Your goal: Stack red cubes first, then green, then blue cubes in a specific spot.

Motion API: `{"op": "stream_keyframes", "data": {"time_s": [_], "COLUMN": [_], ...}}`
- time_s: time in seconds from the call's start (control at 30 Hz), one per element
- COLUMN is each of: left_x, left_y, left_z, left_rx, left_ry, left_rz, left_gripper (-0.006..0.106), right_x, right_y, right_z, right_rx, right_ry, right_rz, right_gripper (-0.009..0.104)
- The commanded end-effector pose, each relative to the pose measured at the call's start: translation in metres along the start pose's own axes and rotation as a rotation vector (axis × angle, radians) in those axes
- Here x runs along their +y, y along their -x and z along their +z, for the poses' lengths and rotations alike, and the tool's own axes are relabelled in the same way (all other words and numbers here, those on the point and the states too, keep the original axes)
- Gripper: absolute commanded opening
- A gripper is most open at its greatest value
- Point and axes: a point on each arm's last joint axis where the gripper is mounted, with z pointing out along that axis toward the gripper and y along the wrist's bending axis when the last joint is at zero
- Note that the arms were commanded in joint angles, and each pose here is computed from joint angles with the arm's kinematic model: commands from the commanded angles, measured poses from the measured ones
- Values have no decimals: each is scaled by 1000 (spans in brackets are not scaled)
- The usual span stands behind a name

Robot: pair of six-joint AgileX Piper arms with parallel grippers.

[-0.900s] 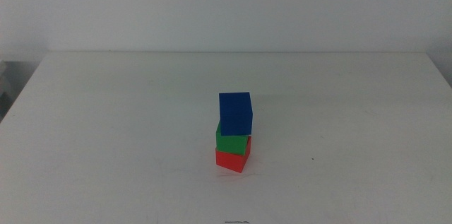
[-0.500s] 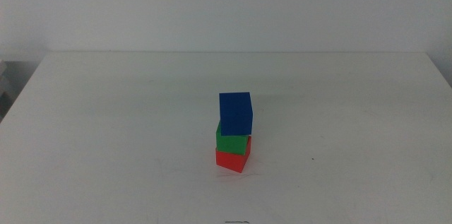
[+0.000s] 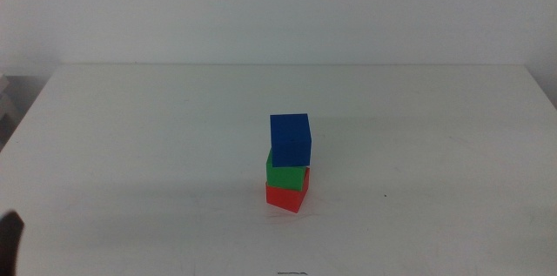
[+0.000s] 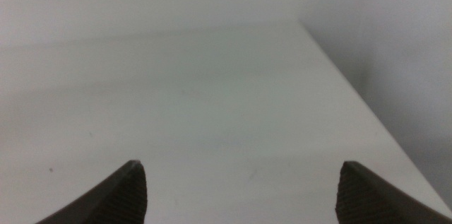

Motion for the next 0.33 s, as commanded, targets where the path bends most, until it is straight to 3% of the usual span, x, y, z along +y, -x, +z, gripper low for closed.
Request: {"op": "stream_keyframes", "data": {"time_s": [0.0,0.3], "left_x": [0,2], "left_y": [-1,-40], "left_z": [-1,5], "left_rx": [-90,-2], "left_ry": [-12,-5], "left_rz": [-23,-23], "left_gripper": [91,91], "right_x": [0,0], "right_y": [10,10], "right_z": [-4,-4], "right_rx": [-97,-92], "right_ry": [-5,-8], "right_rz": [-26,-35], "right_gripper": [80,80]}}
